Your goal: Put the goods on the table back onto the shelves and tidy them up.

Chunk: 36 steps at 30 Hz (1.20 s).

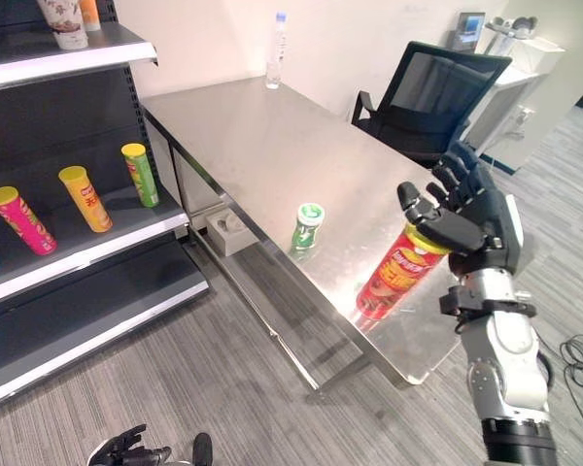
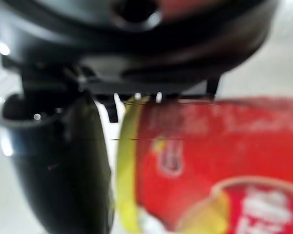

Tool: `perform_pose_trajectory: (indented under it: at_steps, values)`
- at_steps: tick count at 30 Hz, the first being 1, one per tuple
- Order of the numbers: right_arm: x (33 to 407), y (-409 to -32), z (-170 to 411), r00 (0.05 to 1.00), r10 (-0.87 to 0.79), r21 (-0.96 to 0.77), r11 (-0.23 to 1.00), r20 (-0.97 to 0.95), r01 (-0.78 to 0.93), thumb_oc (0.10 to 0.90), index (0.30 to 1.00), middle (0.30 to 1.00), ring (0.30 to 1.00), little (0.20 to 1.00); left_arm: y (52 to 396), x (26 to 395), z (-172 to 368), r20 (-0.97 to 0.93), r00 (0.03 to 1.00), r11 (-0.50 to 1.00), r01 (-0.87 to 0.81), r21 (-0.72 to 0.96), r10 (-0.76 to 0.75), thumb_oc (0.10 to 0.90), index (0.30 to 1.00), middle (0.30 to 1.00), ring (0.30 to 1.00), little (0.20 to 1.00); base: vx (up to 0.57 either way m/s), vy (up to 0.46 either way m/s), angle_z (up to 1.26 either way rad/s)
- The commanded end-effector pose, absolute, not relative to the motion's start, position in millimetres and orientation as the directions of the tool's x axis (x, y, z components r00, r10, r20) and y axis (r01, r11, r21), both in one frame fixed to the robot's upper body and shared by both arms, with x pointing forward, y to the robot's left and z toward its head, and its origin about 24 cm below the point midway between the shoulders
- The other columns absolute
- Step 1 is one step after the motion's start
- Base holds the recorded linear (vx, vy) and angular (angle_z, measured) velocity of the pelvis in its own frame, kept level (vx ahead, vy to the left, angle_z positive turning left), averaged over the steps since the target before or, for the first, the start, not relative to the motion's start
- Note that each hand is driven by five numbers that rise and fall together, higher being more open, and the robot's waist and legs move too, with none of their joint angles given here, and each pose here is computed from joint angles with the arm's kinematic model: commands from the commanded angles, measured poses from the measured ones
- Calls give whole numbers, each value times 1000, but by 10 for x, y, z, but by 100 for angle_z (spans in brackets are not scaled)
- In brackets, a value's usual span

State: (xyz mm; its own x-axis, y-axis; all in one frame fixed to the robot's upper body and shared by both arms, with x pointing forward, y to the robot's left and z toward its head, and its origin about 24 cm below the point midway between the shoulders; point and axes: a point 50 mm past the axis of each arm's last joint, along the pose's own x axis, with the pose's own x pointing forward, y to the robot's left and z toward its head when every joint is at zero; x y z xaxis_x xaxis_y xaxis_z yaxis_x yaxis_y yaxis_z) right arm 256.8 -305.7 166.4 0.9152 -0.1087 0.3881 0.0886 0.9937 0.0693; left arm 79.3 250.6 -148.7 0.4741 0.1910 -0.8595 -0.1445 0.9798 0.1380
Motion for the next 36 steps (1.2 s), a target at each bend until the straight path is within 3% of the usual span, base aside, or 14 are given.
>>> perform_pose_trajectory:
  at_steps: [1, 8, 19, 27, 36]
  values:
    - [2449, -2957, 2518, 713, 47, -60, 998, 699, -7, 800, 900, 900, 900, 900, 2572, 910, -1431, -834, 519, 983, -98, 158, 186, 800, 900, 900, 900, 900, 0, 0, 0]
    - [2398, -2959, 2571, 662, 14, 20, 999, 750, -43, 800, 900, 900, 900, 900, 2570, 881, -1443, -841, 508, 983, -95, 159, 185, 800, 900, 900, 900, 900, 0, 0, 0]
    - [2356, -3047, 2529, 790, 165, -235, 972, 591, -27, 800, 900, 900, 900, 900, 2591, 892, -1426, -835, 522, 985, -89, 150, 174, 800, 900, 900, 900, 900, 0, 0, 0]
    - [2336, -3067, 2536, 853, 283, -387, 916, 438, -105, 800, 900, 900, 900, 900, 2590, 926, -1410, -828, 539, 988, -62, 143, 154, 800, 900, 900, 900, 900, -8, -7, -1]
    - [2300, -3156, 2443, 916, 279, -521, 848, 289, -94, 800, 900, 900, 900, 900, 2585, 929, -1408, -829, 541, 989, -43, 142, 143, 800, 900, 900, 900, 900, 0, 0, 0]
